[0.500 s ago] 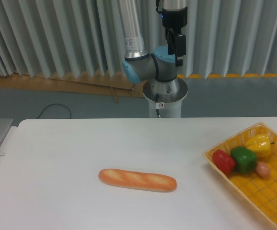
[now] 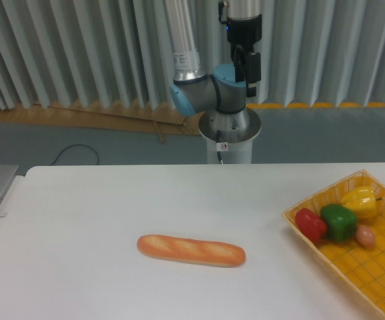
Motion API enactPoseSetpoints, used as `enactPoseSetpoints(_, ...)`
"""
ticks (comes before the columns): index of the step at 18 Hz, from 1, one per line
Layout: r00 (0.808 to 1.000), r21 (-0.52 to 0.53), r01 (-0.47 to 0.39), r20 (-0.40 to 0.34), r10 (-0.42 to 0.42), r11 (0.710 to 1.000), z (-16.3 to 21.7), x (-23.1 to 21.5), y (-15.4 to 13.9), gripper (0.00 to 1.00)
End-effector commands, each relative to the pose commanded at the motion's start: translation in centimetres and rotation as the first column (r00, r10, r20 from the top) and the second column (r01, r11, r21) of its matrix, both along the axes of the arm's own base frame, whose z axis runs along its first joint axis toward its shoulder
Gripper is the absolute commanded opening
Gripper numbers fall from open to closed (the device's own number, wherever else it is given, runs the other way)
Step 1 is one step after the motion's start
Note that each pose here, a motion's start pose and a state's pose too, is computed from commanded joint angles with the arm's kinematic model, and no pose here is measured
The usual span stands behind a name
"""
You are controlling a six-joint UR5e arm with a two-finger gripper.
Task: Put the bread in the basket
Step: 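Raise the open gripper and swing it toward the table center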
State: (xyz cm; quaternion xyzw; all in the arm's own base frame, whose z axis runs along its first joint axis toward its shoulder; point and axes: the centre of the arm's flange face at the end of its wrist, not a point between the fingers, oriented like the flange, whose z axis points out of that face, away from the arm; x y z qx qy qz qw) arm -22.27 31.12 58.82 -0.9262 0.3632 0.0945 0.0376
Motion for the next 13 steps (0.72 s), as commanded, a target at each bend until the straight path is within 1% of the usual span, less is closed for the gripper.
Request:
enactPoseSetpoints(2, 1.0, 0.0, -0.015, 0.006, 0.015, 1.0, -0.2, -0.1, 0.1, 1.0)
enactPoseSetpoints(4, 0.998, 0.004, -0.054, 0.01, 0.054, 0.999, -0.6, -0.8, 0.4, 1.0)
enactPoseSetpoints(6, 0.998, 0.011, -0.064, -0.007, 0.064, 0.998, -1.0, -2.0, 0.8, 1.0)
enactPoseSetpoints(10, 0.995, 0.007, -0.096, 0.002, 0.096, 0.995, -1.7, -4.1, 0.1, 1.0)
enactPoseSetpoints(13, 0.995, 0.008, -0.104, -0.002, 0.104, 0.995, -1.6, -4.5, 0.0, 1.0)
